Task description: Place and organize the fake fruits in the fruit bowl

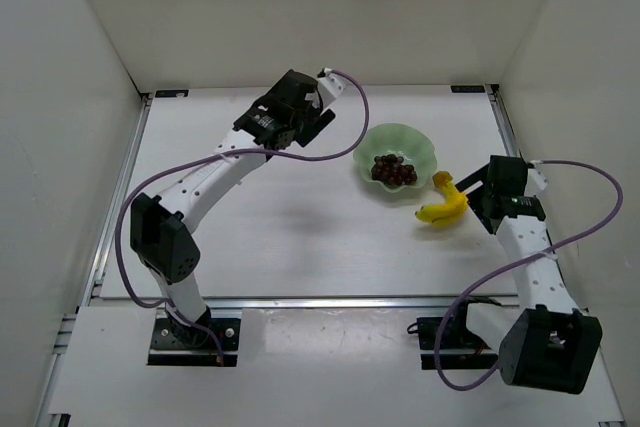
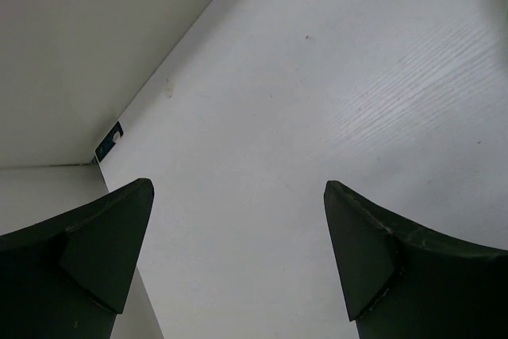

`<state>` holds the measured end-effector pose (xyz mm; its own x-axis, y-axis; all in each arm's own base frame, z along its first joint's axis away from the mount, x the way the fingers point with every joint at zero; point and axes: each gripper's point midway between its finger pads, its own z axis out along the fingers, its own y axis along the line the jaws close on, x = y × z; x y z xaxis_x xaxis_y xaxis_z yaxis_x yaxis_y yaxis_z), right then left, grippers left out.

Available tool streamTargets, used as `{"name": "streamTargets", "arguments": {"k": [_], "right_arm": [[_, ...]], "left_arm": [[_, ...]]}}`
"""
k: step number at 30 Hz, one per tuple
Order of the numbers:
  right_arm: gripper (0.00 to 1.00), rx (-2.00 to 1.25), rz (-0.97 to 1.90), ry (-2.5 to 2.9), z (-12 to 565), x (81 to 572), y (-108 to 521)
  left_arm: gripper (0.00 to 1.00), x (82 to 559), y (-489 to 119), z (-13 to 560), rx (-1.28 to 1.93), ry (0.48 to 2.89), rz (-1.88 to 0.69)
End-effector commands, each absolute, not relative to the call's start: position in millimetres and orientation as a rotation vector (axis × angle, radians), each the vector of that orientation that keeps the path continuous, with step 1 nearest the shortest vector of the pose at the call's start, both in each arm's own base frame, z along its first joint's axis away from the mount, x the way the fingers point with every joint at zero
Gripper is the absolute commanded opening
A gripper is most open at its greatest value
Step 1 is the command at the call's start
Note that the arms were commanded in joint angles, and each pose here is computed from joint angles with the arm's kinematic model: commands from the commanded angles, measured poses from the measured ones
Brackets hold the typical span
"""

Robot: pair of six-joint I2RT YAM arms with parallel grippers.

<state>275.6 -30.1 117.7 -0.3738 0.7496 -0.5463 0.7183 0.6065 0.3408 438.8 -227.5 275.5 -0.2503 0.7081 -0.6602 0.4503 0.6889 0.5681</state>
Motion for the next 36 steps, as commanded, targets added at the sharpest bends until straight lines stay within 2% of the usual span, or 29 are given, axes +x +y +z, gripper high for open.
{"name": "streamTargets", "arguments": {"k": [1, 7, 11, 17, 20, 21, 23, 24, 26, 27, 31, 35, 36], "right_arm": [[0.92, 1.091, 0.096, 2.125, 134.2, 292.0, -29.9], [1.0, 1.128, 0.058, 2.253, 110.6, 302.4, -27.5], [1.0, 1.125, 0.092, 2.359, 85.9, 309.9, -17.6], [0.92, 1.112, 0.082, 2.462, 57.4, 286.4, -1.1], [0.76, 1.128, 0.1, 2.487, 46.8, 278.2, 3.4], [0.64, 1.131, 0.096, 2.495, 44.4, 277.5, 3.4], [0.52, 1.135, 0.103, 2.512, 41.0, 276.6, 5.3], [0.39, 1.135, 0.103, 2.512, 41.0, 276.6, 5.3], [0.26, 1.101, 0.089, 2.501, 44.5, 281.6, 2.0], [0.16, 1.104, 0.084, 2.509, 43.9, 279.5, 2.1], [0.04, 1.039, 0.005, 2.408, 85.7, 295.3, -17.7], [0.04, 0.789, -0.062, 2.244, 163.1, 331.4, -33.3], [0.05, 0.617, -0.046, 2.249, 179.8, 341.9, -26.8]], "left_arm": [[0.99, 434.6, -208.6, 264.3, 0.888, 1.937, 0.37], [0.99, 437.2, -193.4, 258.5, 0.849, 1.969, 0.381], [0.99, 432.9, -190.4, 260.5, 0.847, 1.967, 0.38], [0.99, 427.7, -181.7, 251.8, 0.853, 1.989, 0.392], [0.99, 429.4, -177.7, 251.8, 0.844, 1.993, 0.398], [0.99, 431.1, -173.4, 251.5, 0.825, 2.002, 0.398], [0.99, 431.1, -173.4, 251.5, 0.824, 2.002, 0.398], [0.99, 429.8, -172.6, 250.1, 0.83, 2.009, 0.401], [0.99, 430.0, -171.1, 250.6, 0.825, 2.009, 0.411], [0.99, 430.0, -171.0, 250.6, 0.825, 2.009, 0.411], [0.99, 434.0, -156.4, 255.3, 0.787, 2.016, 0.426], [0.99, 434.0, -125.3, 253.1, 0.742, 2.047, 0.468], [0.99, 435.7, -119.3, 253.0, 0.729, 2.054, 0.476]]}}
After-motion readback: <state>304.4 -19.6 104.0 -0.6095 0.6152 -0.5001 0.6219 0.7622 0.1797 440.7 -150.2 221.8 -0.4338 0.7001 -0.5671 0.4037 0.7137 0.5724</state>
